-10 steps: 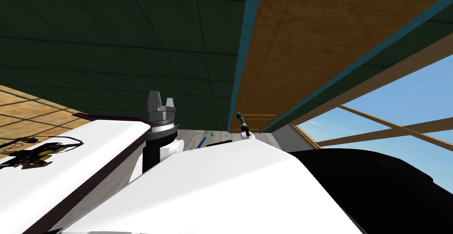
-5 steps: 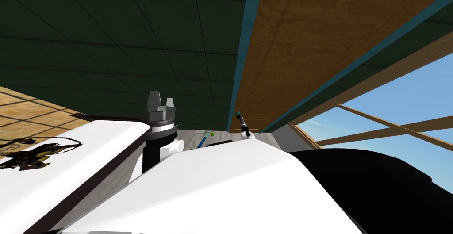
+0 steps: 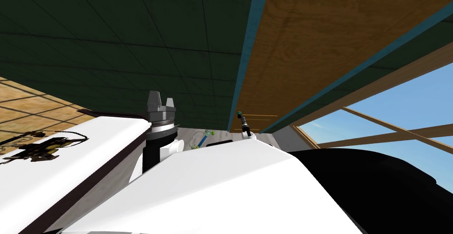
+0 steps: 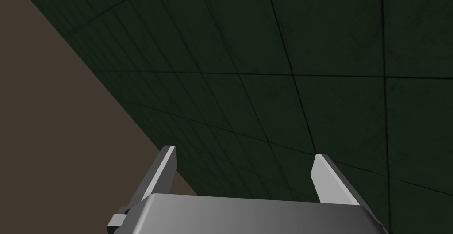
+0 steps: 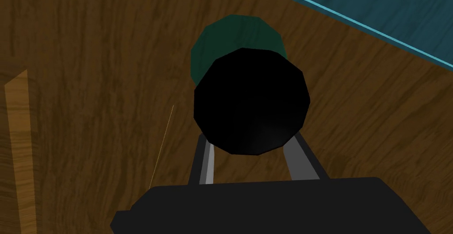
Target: Pull the door open
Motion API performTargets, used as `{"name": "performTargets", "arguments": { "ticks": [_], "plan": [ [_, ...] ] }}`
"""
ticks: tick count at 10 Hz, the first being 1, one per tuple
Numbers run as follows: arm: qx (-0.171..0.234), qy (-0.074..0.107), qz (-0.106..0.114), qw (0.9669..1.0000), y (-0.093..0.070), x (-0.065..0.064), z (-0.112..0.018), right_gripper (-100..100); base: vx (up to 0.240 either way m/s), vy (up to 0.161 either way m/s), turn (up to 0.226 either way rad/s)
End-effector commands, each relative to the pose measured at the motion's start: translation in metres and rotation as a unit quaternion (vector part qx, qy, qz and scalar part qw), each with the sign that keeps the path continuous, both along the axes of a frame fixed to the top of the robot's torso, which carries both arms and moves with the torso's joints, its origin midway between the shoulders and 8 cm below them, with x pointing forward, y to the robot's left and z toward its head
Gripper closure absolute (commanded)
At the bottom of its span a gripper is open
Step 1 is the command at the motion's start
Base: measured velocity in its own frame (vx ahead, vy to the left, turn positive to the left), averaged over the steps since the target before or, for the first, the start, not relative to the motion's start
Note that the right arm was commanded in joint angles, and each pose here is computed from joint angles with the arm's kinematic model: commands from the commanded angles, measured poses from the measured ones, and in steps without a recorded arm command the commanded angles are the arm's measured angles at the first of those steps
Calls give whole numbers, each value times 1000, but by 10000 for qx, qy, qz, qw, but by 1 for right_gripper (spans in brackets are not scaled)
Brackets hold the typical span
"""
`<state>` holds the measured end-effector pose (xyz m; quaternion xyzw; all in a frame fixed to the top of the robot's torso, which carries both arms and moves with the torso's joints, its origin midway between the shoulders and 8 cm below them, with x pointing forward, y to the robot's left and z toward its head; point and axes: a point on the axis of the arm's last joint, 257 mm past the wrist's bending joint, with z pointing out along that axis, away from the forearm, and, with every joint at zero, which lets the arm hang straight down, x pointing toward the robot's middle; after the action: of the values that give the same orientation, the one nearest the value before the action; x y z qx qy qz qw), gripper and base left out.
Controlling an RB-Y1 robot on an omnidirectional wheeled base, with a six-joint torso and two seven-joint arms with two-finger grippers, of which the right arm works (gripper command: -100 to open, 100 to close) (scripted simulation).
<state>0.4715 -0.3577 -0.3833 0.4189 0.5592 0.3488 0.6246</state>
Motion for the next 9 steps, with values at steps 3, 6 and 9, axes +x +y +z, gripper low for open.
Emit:
{"name": "performTargets", "arguments": {
  "ticks": [3, 6, 9],
  "plan": [
    [534, -58, 63, 9985, 11, 1, -3, 100, -19, 7, 49],
    [931, -117, 30, 9956, 7, -1, -2, 100, -25, -3, 43],
    [1149, -151, 10, 9933, 5, -1, -2, 100, -19, 4, 31]
  ]
}}
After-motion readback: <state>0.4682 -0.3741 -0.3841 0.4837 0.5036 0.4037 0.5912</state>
